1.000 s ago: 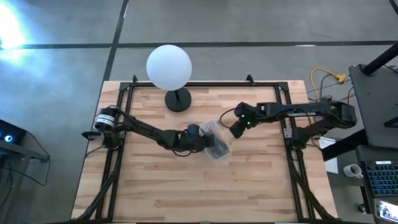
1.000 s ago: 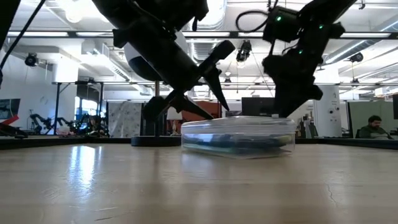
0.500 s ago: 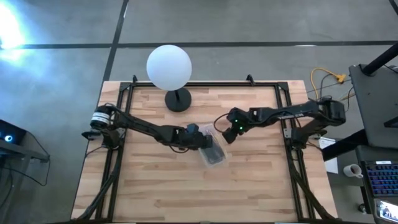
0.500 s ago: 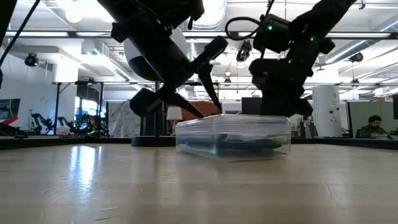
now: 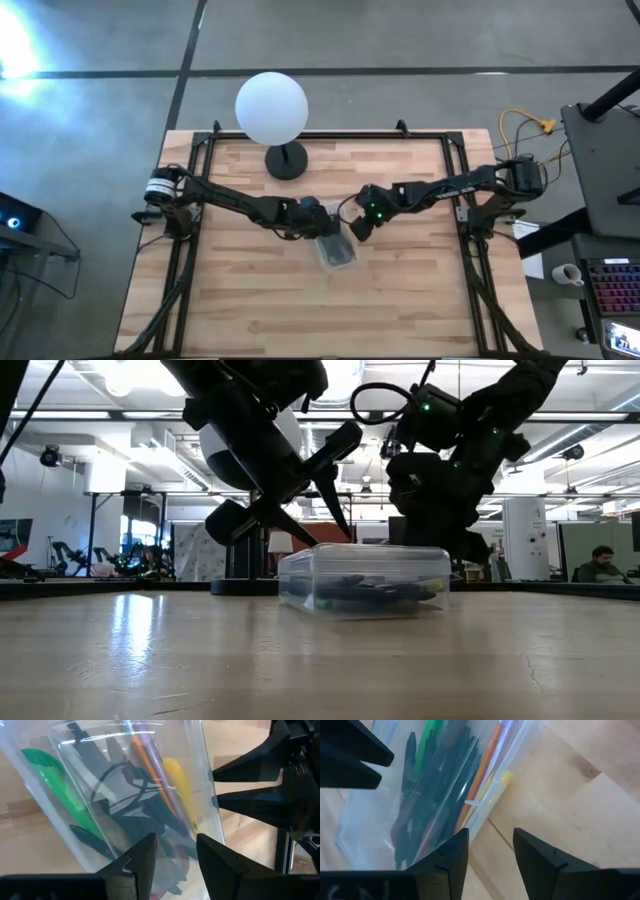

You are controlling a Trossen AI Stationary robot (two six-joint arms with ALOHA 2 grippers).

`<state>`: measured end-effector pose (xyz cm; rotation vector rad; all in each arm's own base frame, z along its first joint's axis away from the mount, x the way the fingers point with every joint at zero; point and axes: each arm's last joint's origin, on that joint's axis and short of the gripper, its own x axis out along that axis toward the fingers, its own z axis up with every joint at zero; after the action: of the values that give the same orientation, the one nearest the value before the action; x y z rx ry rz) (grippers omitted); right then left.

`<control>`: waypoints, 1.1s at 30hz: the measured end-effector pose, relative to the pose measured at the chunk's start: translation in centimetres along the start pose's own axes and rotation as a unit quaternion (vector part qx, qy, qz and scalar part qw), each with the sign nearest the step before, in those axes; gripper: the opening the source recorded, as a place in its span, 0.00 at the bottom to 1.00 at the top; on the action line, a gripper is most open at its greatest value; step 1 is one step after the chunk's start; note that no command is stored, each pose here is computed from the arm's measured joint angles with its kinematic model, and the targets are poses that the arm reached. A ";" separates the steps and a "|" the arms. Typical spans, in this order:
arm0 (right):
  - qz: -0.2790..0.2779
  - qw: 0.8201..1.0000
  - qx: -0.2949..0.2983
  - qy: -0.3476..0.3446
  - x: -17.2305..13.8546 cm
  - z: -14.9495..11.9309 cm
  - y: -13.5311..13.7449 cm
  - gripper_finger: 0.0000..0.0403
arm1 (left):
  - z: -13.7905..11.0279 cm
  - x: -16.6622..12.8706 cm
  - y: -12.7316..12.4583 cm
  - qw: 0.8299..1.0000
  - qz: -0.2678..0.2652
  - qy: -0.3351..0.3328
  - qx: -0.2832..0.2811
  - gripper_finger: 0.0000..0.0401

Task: Pick & place school supplies into a supply box
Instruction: Close the supply box cover, then return to Home Position

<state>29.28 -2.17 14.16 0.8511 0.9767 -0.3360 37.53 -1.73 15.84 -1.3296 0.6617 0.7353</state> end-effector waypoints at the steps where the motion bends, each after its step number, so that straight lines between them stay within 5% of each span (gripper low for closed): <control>1: -0.006 1.000 -0.005 -0.003 -0.1 0.1 -0.1 0.36 | 0.0 -0.2 0.0 1.000 0.001 -0.001 0.000 0.32; 5: -0.071 0.997 -0.012 -0.014 -1.0 -0.1 -1.3 0.36 | 0.3 -1.9 0.0 0.999 0.026 -0.024 0.010 0.32; 14: -0.082 0.981 -0.113 -0.134 -7.4 1.2 -0.6 0.35 | 1.3 -9.2 0.8 0.989 0.085 -0.111 0.040 0.32; 20: -0.093 0.949 -0.242 -0.177 -11.2 0.7 -0.2 0.35 | 0.9 -14.1 -1.4 0.979 -0.017 -0.198 0.052 0.32; 27: -0.033 0.946 -0.231 -0.223 -15.8 -0.7 0.0 0.33 | -0.3 -14.7 -3.5 0.966 -0.110 -0.228 0.048 0.32; 31: 0.033 0.948 -0.244 -0.204 -20.1 -2.5 0.1 0.34 | -1.5 -15.6 -7.1 0.923 -0.270 -0.228 0.153 0.32; 33: 0.067 0.933 -0.287 -0.206 -22.5 -3.7 0.1 0.35 | -2.2 -15.9 -7.7 0.893 -0.293 -0.236 0.248 0.32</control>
<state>14.99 -1.88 31.93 0.2871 0.5678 -0.0907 33.81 -6.11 32.73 -0.7591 0.0228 0.3305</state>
